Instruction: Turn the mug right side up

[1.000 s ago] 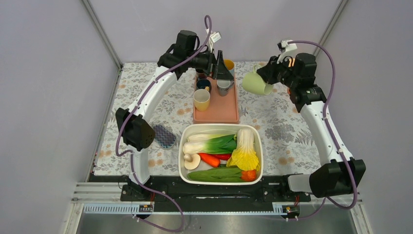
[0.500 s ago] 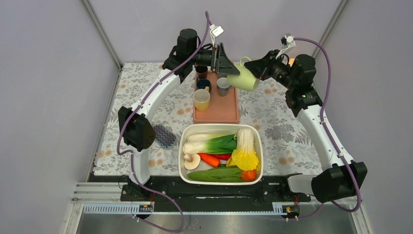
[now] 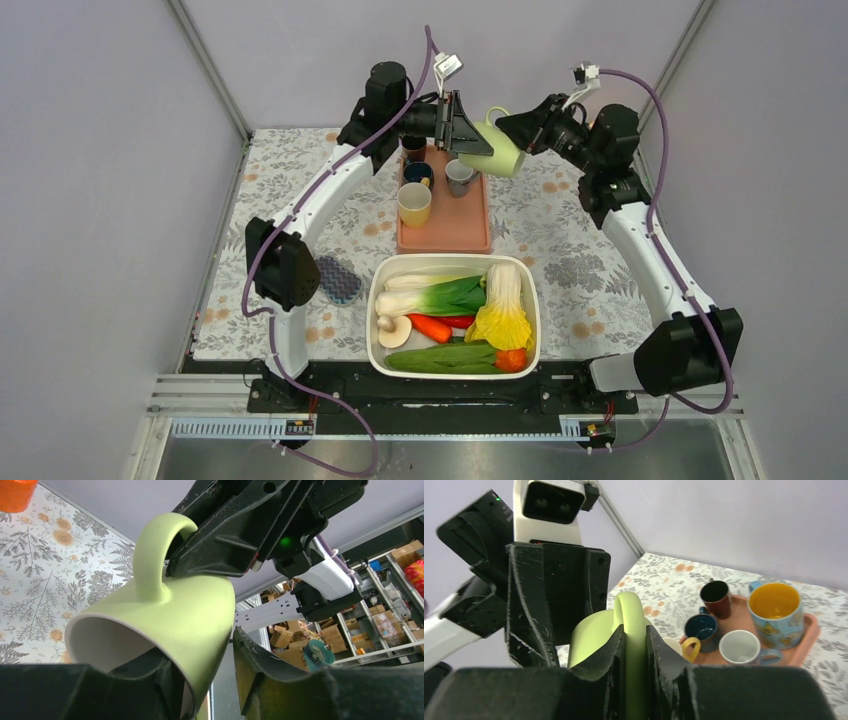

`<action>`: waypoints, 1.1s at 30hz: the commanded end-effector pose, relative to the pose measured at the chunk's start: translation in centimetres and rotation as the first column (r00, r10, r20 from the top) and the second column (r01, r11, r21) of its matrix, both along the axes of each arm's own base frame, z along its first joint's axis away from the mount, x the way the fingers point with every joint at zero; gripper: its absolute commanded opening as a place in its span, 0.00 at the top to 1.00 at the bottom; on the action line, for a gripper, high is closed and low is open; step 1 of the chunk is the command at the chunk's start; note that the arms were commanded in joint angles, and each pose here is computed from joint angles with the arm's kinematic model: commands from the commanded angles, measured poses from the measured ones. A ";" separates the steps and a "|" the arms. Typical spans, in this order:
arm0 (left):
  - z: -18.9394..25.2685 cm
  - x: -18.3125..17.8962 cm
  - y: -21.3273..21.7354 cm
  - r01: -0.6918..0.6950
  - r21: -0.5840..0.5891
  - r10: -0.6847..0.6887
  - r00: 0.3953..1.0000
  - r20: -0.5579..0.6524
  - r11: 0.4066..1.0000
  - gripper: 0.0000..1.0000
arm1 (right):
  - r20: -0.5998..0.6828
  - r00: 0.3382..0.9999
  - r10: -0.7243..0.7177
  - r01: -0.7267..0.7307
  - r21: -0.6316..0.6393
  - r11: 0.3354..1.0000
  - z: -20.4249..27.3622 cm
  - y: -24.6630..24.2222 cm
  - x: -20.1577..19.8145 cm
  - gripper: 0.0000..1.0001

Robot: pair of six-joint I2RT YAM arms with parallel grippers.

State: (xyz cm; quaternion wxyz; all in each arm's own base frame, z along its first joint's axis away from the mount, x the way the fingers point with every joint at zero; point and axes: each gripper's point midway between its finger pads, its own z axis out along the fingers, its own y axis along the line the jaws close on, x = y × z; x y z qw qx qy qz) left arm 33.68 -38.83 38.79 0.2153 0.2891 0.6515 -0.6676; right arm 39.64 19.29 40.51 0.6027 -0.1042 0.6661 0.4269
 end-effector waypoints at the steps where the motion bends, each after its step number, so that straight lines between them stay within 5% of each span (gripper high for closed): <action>1: 5.5 -3.0 0.7 0.079 -0.097 -0.066 0.989 0.129 0.992 0.65 | 0.184 0.983 0.027 -0.048 0.111 0.993 6.5 0.7 -0.8 1.00; 6: 6.9 -3.6 0.9 0.110 -0.129 -0.089 0.984 0.157 0.986 1.00 | 0.175 0.983 0.056 -0.079 0.128 0.989 6.3 1.2 -0.2 1.00; 10: 5.9 -2.5 0.9 0.052 -0.088 -0.041 0.991 0.130 0.995 1.00 | 0.117 0.991 0.059 -0.074 0.124 0.990 3.6 1.5 0.5 1.00; 14: 2.2 0.0 1.3 -0.108 0.065 0.091 0.971 0.223 0.992 1.00 | -0.011 1.000 -0.001 0.002 0.066 0.998 -1.2 0.8 1.8 0.46; 19: -2.9 2.7 2.6 -0.253 0.239 0.155 0.918 0.364 0.937 1.00 | -0.111 0.989 -0.101 0.100 -0.019 0.995 -5.9 -0.5 2.7 0.03; 25: -10.3 4.6 3.4 -0.354 0.433 0.094 0.852 0.515 0.829 1.00 | -0.213 0.932 -0.293 0.270 -0.132 0.954 -9.7 -3.4 4.0 0.01; 33: -18.4 7.7 3.2 -0.455 0.609 -0.087 0.751 0.654 0.650 1.00 | -0.156 0.800 -0.579 0.493 -0.380 0.783 -11.5 -9.8 3.6 0.00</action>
